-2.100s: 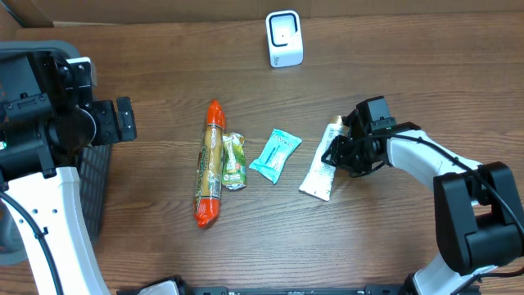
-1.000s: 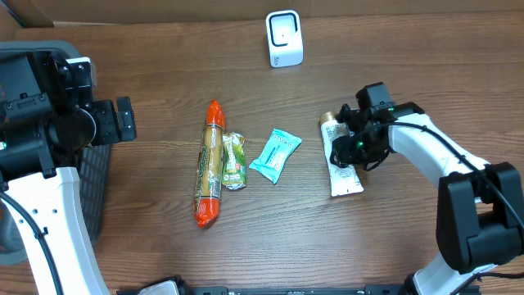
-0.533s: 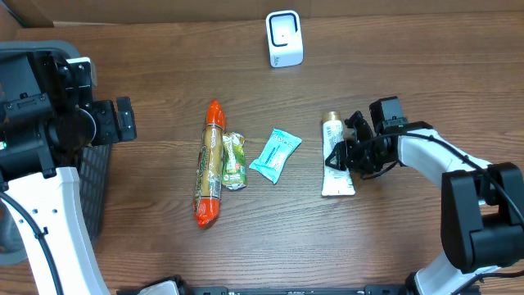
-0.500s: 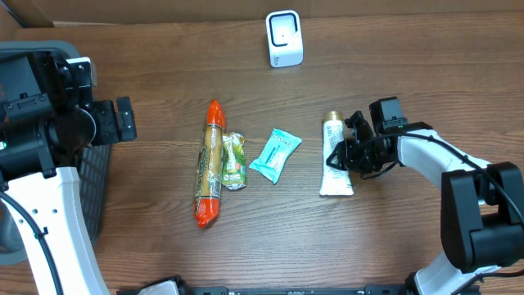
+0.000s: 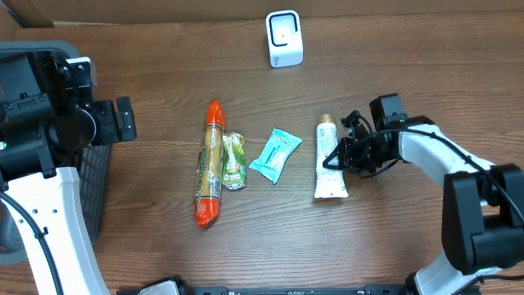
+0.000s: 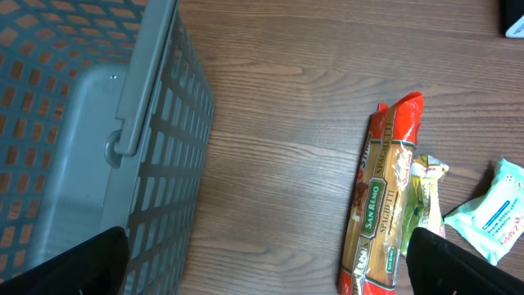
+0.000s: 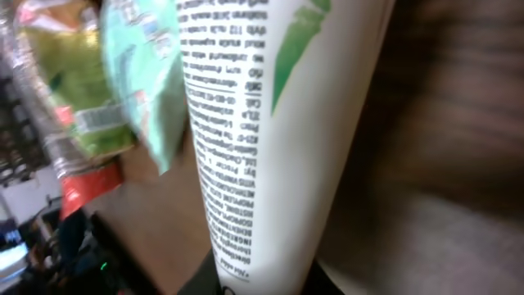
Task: Scan the item barcode
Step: 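Lift the white tube upright with the right gripper, then hold the tube's barcode side in front of the white scanner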
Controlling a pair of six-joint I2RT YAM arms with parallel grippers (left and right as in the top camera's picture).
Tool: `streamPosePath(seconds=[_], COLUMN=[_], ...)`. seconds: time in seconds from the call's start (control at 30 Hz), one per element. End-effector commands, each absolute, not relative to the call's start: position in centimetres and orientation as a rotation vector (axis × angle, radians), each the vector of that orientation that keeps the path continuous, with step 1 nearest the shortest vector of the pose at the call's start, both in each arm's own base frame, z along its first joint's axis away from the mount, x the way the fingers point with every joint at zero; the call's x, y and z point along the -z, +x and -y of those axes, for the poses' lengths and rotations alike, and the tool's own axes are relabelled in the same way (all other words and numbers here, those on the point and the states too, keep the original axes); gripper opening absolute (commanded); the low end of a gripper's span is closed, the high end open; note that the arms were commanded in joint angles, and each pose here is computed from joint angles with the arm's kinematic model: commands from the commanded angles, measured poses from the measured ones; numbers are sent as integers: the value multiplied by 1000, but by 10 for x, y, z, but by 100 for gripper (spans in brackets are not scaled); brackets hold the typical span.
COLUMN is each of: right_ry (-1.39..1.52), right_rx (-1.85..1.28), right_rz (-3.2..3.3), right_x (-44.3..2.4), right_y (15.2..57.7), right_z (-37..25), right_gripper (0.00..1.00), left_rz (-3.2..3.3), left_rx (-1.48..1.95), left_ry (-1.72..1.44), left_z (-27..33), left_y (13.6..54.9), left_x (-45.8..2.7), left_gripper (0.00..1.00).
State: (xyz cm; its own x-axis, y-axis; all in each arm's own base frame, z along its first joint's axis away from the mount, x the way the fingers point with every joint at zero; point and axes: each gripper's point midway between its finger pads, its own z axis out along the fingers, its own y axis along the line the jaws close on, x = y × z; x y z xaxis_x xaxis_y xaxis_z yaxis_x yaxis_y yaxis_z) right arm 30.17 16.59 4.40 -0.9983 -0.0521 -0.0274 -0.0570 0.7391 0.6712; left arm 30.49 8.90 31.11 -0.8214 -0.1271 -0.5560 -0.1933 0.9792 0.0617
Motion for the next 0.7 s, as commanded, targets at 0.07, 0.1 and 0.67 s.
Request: streamPosePath(seconds=[0.07, 0.1, 0.67], right_ry=[-401, -434, -632], right_rx=[-1286, -1310, -1462], right_rz=[-2604, -2566, -2196], right_x=[-148, -160, -263], right_y=[307, 303, 266], right_z=[-186, -188, -201], right_gripper=[12, 11, 9], left_rz=[-2537, -2537, -2537], left_rx=[-173, -173, -173], left_ry=[-204, -204, -204], left_z=[-90, -90, -90], left_y=[306, 306, 306], left_x=[-314, -314, -314], left_gripper=[100, 100, 100])
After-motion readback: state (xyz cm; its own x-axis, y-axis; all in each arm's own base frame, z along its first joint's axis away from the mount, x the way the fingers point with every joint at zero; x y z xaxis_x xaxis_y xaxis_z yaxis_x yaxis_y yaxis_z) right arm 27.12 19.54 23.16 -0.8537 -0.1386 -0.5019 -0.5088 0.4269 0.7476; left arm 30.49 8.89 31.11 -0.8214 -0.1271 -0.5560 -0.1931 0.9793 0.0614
